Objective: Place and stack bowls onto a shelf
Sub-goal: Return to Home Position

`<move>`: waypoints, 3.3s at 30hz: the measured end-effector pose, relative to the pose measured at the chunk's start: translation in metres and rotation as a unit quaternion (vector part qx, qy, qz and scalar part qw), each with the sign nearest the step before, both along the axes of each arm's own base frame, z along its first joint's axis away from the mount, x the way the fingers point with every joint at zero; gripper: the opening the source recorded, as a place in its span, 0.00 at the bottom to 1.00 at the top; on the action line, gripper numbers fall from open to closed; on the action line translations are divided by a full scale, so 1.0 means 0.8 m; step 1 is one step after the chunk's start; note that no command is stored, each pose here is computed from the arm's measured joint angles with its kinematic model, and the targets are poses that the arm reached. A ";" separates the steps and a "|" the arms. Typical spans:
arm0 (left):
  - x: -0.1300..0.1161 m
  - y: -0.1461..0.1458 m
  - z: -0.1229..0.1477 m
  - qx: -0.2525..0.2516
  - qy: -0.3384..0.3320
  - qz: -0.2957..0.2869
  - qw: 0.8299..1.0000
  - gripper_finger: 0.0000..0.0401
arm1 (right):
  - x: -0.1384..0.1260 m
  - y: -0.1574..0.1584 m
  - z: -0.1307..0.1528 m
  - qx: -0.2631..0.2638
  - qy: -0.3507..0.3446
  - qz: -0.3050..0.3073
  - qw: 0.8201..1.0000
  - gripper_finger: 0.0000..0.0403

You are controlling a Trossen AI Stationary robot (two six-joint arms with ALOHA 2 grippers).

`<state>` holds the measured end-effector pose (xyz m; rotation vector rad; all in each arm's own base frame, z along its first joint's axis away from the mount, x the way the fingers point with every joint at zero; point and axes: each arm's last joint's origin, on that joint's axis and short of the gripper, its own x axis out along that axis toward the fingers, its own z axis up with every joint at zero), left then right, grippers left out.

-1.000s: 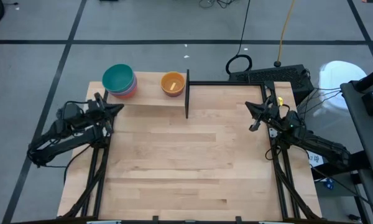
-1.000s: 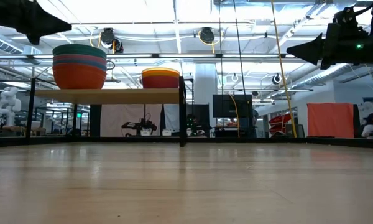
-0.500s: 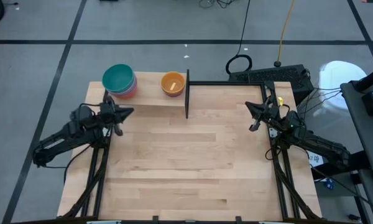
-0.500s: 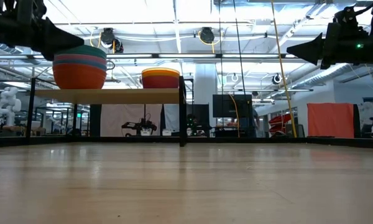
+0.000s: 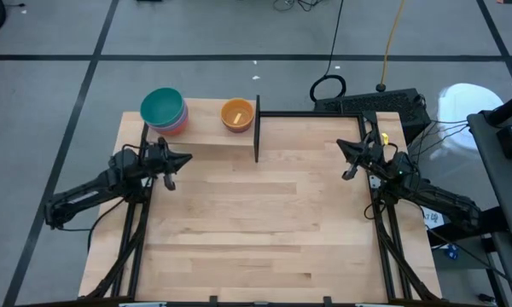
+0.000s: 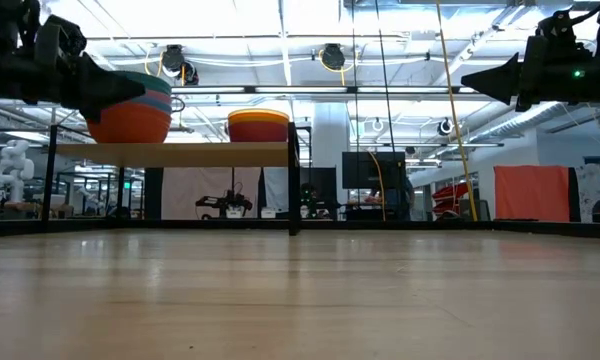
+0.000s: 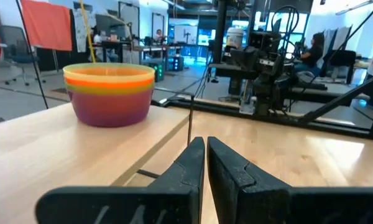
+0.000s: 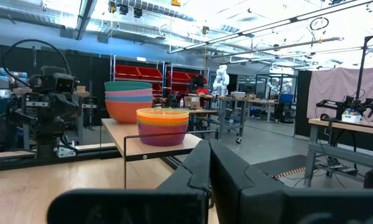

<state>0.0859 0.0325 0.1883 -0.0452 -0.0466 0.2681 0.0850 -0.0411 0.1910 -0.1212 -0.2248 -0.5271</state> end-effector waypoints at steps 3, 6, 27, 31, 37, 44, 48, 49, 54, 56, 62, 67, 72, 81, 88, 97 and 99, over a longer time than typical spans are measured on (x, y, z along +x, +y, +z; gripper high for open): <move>0.002 0.001 -0.006 0.001 -0.004 0.000 1.000 0.06 | 0.000 0.000 0.000 0.005 -0.003 0.001 1.000 0.00; 0.005 0.002 -0.017 0.000 -0.007 -0.003 1.000 0.06 | 0.000 0.000 0.000 0.006 -0.003 0.001 1.000 0.00; 0.007 0.001 -0.023 -0.012 -0.006 -0.030 0.999 0.06 | 0.000 0.000 -0.002 0.013 0.000 0.002 1.000 0.00; 0.007 -0.001 -0.022 -0.005 -0.006 -0.057 0.998 0.06 | 0.001 0.000 -0.003 0.028 -0.002 0.008 1.000 0.00; 0.007 -0.007 -0.020 0.003 -0.011 -0.136 0.991 0.06 | 0.004 0.004 -0.011 0.026 0.036 0.079 0.996 0.00; 0.007 -0.007 -0.020 -0.027 -0.015 -0.141 0.990 0.06 | 0.005 0.004 -0.015 0.080 0.030 0.091 0.992 0.00; 0.007 -0.007 -0.020 -0.030 -0.015 -0.141 0.989 0.06 | 0.005 0.004 -0.016 0.093 0.029 0.092 0.991 0.00; 0.007 -0.007 -0.020 -0.031 -0.015 -0.141 0.989 0.06 | 0.005 0.004 -0.016 0.092 0.028 0.092 0.991 0.00; 0.007 -0.007 -0.020 -0.028 -0.015 -0.140 0.990 0.06 | 0.005 0.004 -0.016 0.093 0.028 0.092 0.991 0.00; 0.007 -0.007 -0.020 -0.028 -0.015 -0.140 0.990 0.06 | 0.005 0.004 -0.016 0.093 0.028 0.092 0.991 0.00; 0.007 -0.007 -0.020 -0.027 -0.015 -0.140 0.990 0.06 | 0.005 0.004 -0.016 0.092 0.028 0.092 0.991 0.00; 0.007 -0.007 -0.020 -0.027 -0.015 -0.140 0.990 0.06 | 0.005 0.004 -0.016 0.092 0.028 0.092 0.991 0.00; 0.007 -0.007 -0.020 -0.026 -0.015 -0.140 0.990 0.06 | 0.005 0.004 -0.016 0.092 0.028 0.092 0.991 0.00; 0.007 -0.007 -0.020 -0.026 -0.015 -0.140 0.990 0.06 | 0.005 0.004 -0.016 0.092 0.028 0.092 0.991 0.00; 0.007 -0.007 -0.020 -0.027 -0.015 -0.140 0.990 0.06 | 0.005 0.004 -0.016 0.093 0.028 0.092 0.991 0.00; 0.007 -0.007 -0.020 -0.027 -0.015 -0.140 0.990 0.06 | 0.005 0.004 -0.016 0.092 0.028 0.092 0.991 0.00; 0.007 -0.007 -0.020 -0.027 -0.015 -0.140 0.990 0.06 | 0.005 0.004 -0.016 0.093 0.028 0.092 0.991 0.00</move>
